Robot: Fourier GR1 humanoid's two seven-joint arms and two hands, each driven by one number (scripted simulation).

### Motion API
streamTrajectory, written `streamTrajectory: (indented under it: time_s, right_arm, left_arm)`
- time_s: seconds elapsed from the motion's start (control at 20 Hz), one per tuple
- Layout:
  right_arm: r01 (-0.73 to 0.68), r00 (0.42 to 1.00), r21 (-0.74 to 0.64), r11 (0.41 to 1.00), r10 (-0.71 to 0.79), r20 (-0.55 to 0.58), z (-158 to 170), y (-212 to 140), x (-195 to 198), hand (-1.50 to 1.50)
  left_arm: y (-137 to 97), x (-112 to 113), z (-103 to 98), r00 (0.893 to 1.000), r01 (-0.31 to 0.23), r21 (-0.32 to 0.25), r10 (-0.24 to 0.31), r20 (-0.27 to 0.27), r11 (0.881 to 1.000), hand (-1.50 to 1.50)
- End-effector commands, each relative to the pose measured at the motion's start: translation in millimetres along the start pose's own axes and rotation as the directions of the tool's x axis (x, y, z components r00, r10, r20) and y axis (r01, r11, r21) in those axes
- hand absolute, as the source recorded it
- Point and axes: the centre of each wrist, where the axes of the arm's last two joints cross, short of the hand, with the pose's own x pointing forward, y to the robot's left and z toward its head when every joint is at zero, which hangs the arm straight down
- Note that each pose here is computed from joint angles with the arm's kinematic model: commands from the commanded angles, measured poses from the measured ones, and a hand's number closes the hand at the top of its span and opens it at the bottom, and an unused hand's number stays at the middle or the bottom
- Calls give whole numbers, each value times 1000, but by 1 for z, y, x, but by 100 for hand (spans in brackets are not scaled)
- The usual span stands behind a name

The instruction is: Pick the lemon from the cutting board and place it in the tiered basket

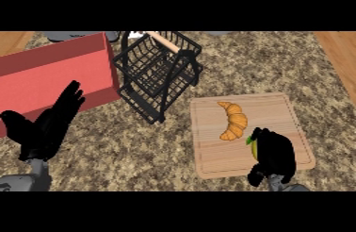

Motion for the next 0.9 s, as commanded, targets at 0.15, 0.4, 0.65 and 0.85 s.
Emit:
streamTrajectory:
  time_s: [0.15, 0.4, 0.65, 0.85]
  right_arm:
    - [27, 997, 66, 997, -22, -77, 46, 25, -16, 150]
    - [71, 988, -50, 996, -78, -136, 74, 20, -47, 150]
    - [176, 978, -377, 909, -205, -37, 82, -21, -32, 150]
    - [445, 889, -516, 732, -433, 152, 101, -63, -13, 150]
  left_arm:
    - [4, -8, -1, 1000, 7, 21, -6, -27, 1000, 0]
    - [8, -17, -1, 1000, 0, 6, 0, 11, 1000, 0]
    - [3, -5, 7, 1000, 1, 22, -1, 16, 1000, 0]
    - [10, -4, 11, 1000, -11, 13, 11, -9, 1000, 0]
